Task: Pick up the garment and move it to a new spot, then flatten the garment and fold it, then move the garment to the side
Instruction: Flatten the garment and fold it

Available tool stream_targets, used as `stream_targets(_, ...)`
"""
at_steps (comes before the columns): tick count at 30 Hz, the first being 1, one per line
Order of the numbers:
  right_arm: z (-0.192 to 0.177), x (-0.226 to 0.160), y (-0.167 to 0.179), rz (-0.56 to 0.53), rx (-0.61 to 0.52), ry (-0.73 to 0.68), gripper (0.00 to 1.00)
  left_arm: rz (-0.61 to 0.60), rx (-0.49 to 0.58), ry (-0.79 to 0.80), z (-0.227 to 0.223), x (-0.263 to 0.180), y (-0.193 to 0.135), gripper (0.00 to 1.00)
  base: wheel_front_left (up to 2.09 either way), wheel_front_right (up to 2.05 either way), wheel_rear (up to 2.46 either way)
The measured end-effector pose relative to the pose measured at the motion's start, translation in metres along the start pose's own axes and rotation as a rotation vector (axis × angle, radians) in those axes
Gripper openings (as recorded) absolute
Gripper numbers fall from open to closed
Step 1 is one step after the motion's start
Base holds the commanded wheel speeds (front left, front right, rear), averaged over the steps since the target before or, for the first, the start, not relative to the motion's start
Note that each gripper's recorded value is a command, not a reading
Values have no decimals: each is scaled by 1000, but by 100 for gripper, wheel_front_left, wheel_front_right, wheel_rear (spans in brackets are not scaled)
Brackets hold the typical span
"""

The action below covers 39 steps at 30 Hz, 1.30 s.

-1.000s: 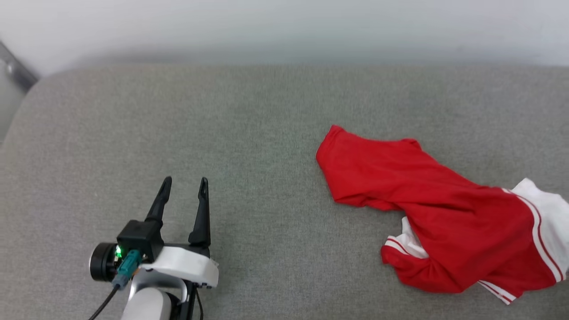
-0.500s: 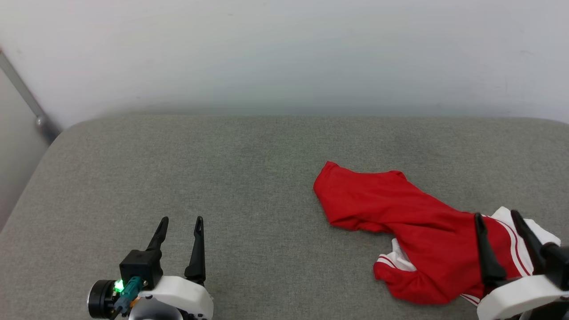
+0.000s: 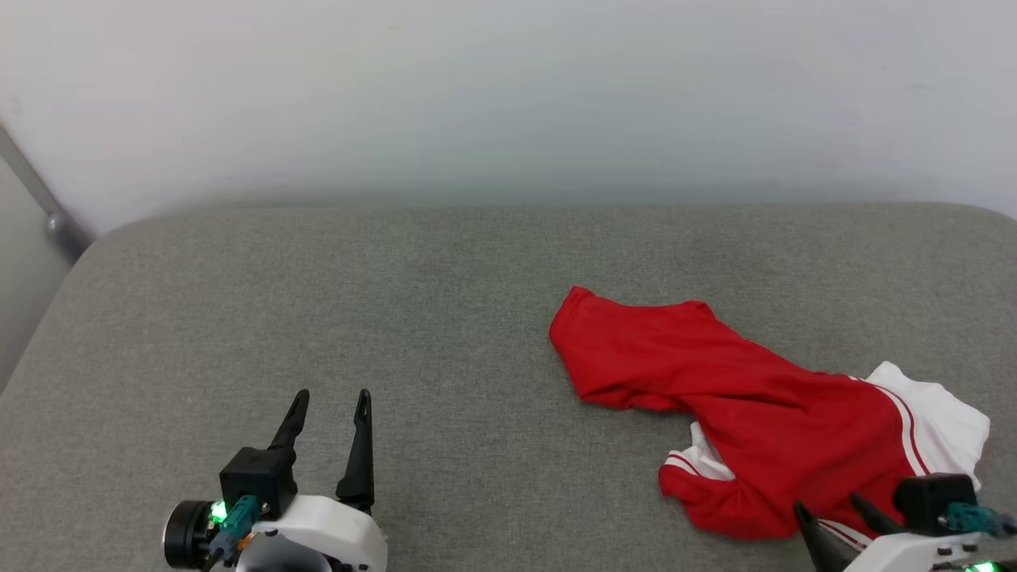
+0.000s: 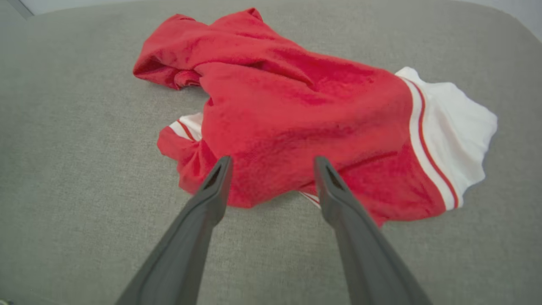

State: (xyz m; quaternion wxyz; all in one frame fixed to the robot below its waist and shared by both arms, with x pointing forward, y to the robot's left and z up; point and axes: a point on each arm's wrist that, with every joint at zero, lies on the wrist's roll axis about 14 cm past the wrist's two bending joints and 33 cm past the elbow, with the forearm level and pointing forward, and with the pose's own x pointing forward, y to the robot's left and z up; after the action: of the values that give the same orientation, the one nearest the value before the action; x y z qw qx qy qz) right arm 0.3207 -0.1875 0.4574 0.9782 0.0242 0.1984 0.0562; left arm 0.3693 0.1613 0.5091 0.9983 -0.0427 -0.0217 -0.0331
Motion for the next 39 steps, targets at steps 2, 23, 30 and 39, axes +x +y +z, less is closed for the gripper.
stream_targets(2,-14,2,3,31,-30,110,100,-1,-1,0,0,1,-1,100,0,0,0)
stream_targets(23,-80,80,46,289,-237,710,76,79,-15,9,-14,27,28,100,0,0,0)
stream_targets(30,-74,85,53,297,-183,644,0,78,-11,3,-12,26,28,100,0,0,0)
stream_targets(39,-10,77,145,505,-157,317,0,28,-7,-40,4,23,12,100,0,0,0)
